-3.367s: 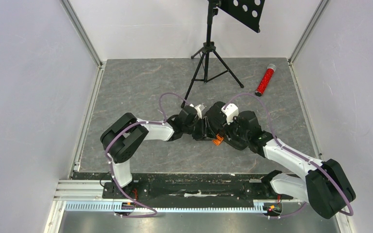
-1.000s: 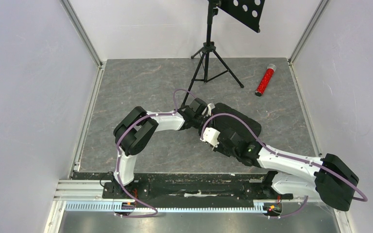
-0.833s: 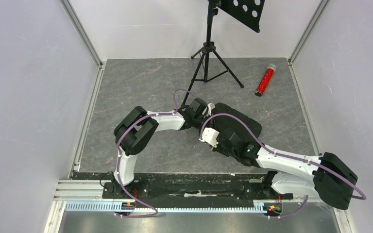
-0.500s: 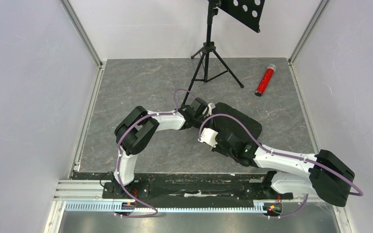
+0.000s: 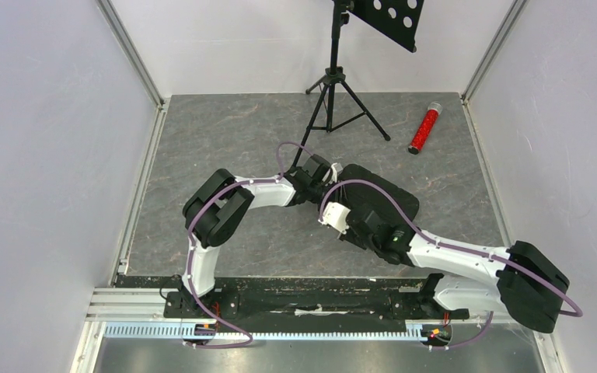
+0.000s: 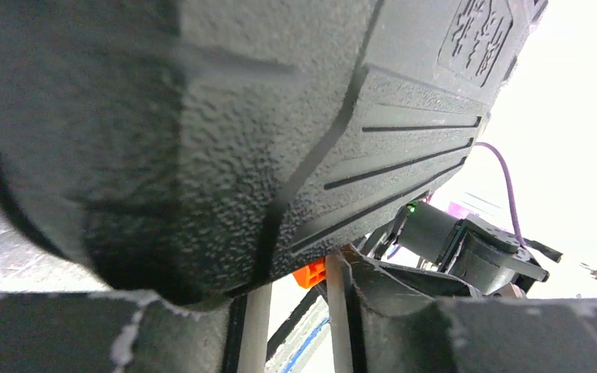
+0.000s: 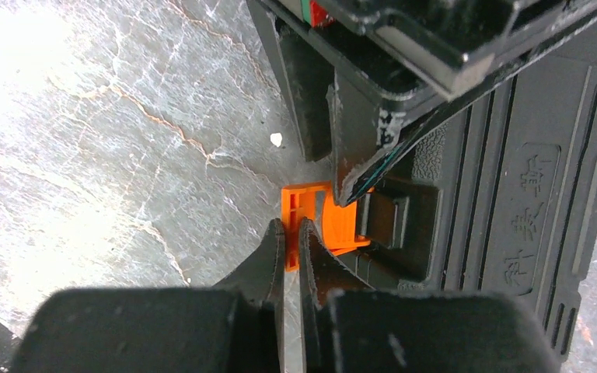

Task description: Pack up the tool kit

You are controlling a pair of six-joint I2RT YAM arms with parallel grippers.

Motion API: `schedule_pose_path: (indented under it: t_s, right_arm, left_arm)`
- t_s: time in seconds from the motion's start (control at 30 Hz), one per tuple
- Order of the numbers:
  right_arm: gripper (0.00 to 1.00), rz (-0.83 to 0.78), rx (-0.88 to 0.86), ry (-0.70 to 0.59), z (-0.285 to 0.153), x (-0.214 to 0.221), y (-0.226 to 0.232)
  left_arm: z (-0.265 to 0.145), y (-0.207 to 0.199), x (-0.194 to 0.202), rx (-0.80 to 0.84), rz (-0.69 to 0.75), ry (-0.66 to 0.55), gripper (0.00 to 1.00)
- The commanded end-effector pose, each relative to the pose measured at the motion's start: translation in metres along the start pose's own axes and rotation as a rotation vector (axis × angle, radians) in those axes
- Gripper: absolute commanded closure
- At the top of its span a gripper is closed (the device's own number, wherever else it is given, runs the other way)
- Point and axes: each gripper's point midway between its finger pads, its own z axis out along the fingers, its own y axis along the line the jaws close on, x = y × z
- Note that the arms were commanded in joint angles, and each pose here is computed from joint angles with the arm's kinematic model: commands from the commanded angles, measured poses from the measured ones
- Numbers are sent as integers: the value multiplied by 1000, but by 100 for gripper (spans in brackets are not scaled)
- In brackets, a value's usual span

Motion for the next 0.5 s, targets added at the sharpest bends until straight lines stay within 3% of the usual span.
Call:
schedule_pose_path:
  t_s: [0.0,0.23,0.37,0.47]
  right_arm:
    - [100,63,-52,-70,-6,-20,-1]
    - [100,133,-79,-104,-8,-21,-9]
    - [100,185,-92,-134,-9,-22,-16]
    - [100,222,-115,-152,-8,-21,-16]
  left_arm:
    - [-22,-28,-20,75,36,-79,61]
    - [-51,-15,-34,34,102,-215,60]
    - [-60,-2,-31,10,178,-286,66]
    - [-54,5,-17,23,194,-272,70]
